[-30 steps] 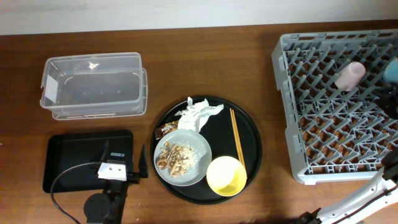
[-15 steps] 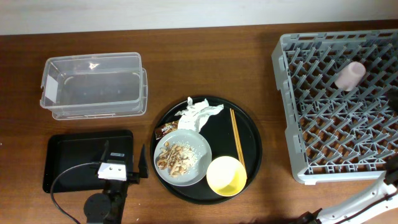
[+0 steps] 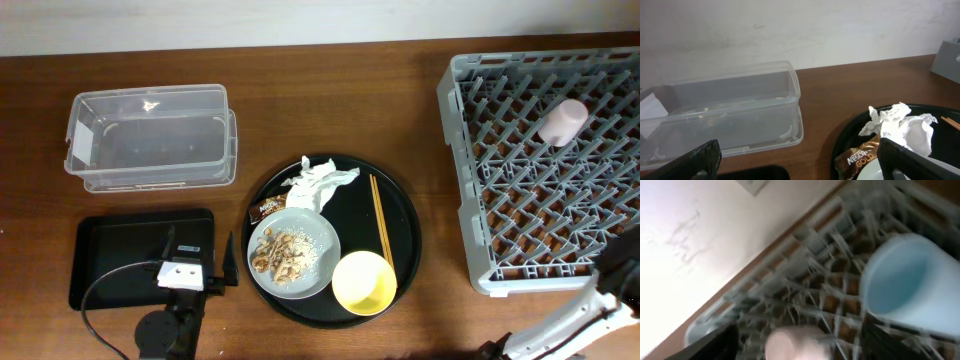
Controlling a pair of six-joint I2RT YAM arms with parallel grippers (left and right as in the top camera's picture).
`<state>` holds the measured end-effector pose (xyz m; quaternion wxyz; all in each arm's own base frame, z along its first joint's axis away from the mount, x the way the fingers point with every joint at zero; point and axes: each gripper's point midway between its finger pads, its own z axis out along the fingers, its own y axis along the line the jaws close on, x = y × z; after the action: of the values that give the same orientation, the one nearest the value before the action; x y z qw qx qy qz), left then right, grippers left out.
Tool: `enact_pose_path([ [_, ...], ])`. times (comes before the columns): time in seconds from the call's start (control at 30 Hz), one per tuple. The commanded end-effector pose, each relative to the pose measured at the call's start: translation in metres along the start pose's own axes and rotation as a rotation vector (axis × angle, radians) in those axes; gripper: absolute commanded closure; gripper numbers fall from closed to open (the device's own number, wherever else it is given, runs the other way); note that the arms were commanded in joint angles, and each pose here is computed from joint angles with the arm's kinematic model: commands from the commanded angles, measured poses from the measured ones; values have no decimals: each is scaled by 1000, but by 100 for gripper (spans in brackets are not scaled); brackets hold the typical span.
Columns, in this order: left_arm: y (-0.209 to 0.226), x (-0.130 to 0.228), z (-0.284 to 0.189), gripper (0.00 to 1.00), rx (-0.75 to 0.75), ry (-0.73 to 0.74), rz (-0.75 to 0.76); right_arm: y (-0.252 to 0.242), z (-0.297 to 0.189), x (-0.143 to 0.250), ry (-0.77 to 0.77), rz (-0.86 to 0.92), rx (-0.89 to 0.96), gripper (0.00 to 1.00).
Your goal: Sort waste into correct bins and load items into the dishwasher rack
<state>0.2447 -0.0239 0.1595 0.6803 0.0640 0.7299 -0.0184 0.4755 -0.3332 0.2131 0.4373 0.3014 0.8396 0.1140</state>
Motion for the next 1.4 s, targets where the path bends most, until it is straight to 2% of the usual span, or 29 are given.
enact_pose_path([
  [0.0, -1, 2, 0, 1, 9, -1, 16, 17, 7, -21, -106, -108, 262, 30],
  [0.03, -1, 2, 0, 1, 9, -1, 16, 13, 11, -22, -127, -125, 357, 34],
  [0.1, -1, 2, 0, 1, 9, -1, 16, 2, 14, -20, -151, -147, 529, 35],
  [0.23, -1, 2, 0, 1, 9, -1, 16, -25, 11, -9, -157, -168, 800, 28],
  [0.33, -1, 2, 0, 1, 9, -1, 16, -38, 0, -7, -157, -158, 892, 25],
  [0.5, -1, 2, 0, 1, 9, -1, 16, -49, -5, -2, -132, -141, 912, 25],
  [0.6, -1, 2, 0, 1, 9, -1, 16, -62, -12, 3, -139, -46, 932, 25],
  [0.77, -1, 2, 0, 1, 9, -1, 16, -70, -4, 12, -89, 9, 839, 24],
  [0.9, -1, 2, 0, 1, 9, -1, 16, -84, 1, 19, -88, 79, 846, 22],
  [1.07, -1, 2, 0, 1, 9, -1, 16, -84, 25, 24, -85, 148, 735, 19],
  [1.3, -1, 2, 0, 1, 9, -1, 16, -103, 15, 31, -66, 175, 796, 20],
  [1.37, -1, 2, 0, 1, 9, -1, 16, -118, 1, 40, -31, 188, 869, 27],
])
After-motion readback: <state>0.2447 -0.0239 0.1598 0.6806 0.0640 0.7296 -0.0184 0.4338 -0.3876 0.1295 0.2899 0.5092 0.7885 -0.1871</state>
